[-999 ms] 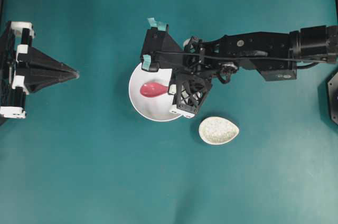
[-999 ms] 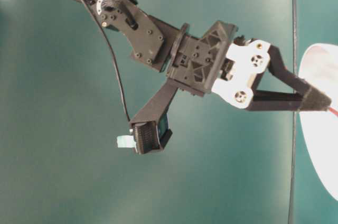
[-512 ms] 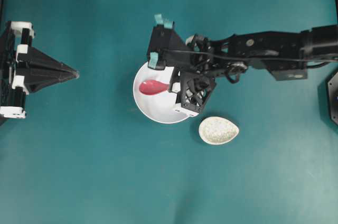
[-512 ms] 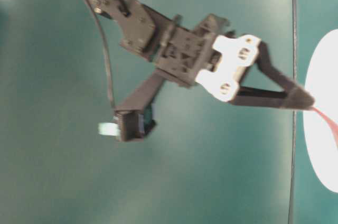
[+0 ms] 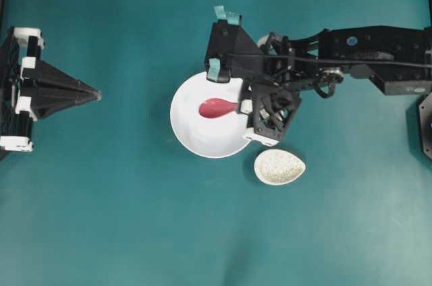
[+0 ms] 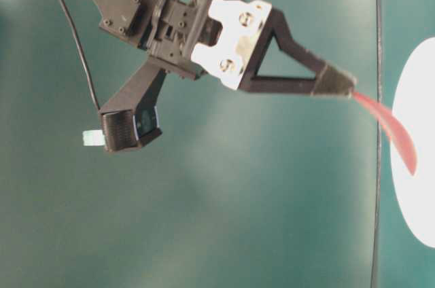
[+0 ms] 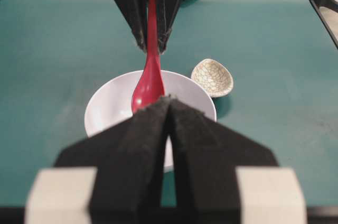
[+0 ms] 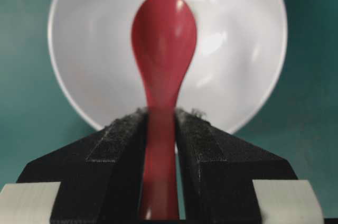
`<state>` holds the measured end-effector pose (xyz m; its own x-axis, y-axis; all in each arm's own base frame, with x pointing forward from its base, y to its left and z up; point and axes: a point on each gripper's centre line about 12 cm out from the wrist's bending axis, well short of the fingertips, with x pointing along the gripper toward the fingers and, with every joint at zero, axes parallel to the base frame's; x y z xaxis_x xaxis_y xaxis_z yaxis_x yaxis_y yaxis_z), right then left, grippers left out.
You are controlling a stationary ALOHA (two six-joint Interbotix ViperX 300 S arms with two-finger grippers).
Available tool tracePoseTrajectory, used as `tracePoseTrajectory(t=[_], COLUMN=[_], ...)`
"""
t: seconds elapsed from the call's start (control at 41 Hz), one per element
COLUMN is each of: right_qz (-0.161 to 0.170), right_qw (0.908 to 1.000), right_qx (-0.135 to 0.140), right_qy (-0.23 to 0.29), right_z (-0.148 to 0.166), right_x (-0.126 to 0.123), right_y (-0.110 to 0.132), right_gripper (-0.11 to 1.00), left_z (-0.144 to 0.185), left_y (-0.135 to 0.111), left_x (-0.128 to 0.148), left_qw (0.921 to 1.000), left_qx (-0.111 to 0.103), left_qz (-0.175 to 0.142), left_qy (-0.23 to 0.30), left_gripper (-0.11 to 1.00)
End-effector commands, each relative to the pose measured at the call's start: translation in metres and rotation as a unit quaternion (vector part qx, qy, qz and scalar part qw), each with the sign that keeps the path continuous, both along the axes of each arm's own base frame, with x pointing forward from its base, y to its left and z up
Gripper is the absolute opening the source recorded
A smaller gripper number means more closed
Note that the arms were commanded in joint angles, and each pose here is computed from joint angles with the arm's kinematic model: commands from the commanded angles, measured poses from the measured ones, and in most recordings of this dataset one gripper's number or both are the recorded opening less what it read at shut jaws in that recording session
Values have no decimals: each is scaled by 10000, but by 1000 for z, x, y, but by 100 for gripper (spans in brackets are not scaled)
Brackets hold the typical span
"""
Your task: Scoop the yellow hexagonal prism block from the bowl with a spoon using the right arm.
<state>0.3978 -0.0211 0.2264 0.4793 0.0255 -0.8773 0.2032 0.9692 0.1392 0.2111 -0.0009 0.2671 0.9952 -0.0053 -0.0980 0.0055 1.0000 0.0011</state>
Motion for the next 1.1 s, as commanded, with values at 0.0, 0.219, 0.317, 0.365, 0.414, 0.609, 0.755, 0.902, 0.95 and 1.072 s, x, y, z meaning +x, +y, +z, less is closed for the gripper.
tracePoseTrajectory(t=[0.0, 0.219, 0.317, 0.365, 0.414, 0.609, 0.755, 0.902, 0.95, 1.072], right_qz=[13, 19, 15, 15, 15, 13, 16, 2, 5, 1], right_qw=[10000, 9994, 9993, 9992, 9991, 9983, 9982, 9982, 9983, 9986], right_qx=[6, 48, 55, 55, 58, 65, 63, 63, 57, 47], right_qy=[15, 351, 381, 389, 427, 572, 603, 588, 573, 520], right_z=[12, 8, 7, 7, 4, -8, -14, -20, -22, -27], right_x=[-5, -12, -12, -12, -11, -7, -3, 0, 2, 6], right_y=[1, 2, 2, 2, 2, 1, 1, 0, 0, 0], right_gripper=[24, 24, 24, 24, 24, 24, 24, 24, 24, 24], left_z=[4, 4, 4, 4, 4, 5, 5, 5, 5, 5], left_y=[0, 0, 0, 0, 0, 0, 0, 0, 0, 0], left_x=[2, 2, 2, 2, 2, 2, 2, 2, 2, 2], left_qw=[10000, 10000, 10000, 10000, 10000, 10000, 10000, 10000, 10000, 10000], left_qx=[7, 7, 7, 7, 7, 7, 7, 7, 7, 7], left_qz=[-3, -3, -3, -3, -10, -11, -11, -3, -11, -3], left_qy=[-61, -77, -77, -77, -77, -92, -92, -92, -92, -92], left_gripper=[-1, -1, -1, -1, -1, -1, -1, -1, -1, -1])
